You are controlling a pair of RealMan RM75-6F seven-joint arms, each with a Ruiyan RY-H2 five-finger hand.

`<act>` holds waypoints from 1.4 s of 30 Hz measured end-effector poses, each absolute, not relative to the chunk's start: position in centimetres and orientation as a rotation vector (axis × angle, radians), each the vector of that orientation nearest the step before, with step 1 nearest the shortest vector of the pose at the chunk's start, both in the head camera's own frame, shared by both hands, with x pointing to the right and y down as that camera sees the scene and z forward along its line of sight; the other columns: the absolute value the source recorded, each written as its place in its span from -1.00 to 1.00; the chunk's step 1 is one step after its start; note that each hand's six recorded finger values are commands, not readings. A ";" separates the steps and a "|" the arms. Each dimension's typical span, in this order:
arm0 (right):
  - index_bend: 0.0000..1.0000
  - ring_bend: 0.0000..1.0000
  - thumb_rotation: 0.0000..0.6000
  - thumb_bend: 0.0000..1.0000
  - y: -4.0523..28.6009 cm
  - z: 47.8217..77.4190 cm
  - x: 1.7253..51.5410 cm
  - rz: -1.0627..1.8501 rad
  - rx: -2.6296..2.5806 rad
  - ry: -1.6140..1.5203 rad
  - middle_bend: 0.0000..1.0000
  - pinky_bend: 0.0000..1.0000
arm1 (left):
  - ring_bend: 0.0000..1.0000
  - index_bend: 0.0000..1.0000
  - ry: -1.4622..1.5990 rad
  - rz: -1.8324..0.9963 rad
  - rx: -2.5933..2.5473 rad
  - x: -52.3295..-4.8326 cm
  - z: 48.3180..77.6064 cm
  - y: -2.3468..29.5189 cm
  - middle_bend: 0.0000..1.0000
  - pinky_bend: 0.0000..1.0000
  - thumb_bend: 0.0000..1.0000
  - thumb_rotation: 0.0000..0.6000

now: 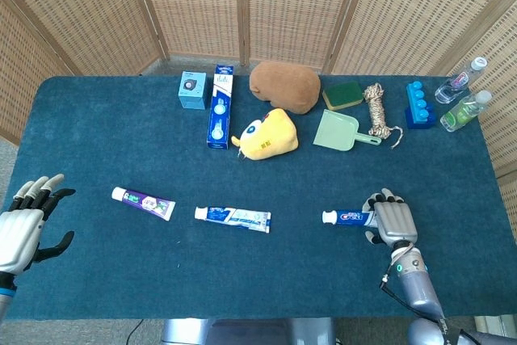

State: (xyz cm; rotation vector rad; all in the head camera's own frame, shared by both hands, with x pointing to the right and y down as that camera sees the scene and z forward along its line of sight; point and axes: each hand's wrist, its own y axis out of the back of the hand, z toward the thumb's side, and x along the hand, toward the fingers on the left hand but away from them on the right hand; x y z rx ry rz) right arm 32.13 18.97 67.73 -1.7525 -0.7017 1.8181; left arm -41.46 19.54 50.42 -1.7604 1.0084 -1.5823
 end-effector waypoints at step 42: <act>0.64 -0.05 1.00 -0.19 18.3 69.4 31.3 1.788 -1.829 -0.743 0.13 -0.05 | -1.00 -0.64 1.083 -1.571 -1.717 -42.8 48.0 20.5 -0.89 -0.96 -0.37 1.00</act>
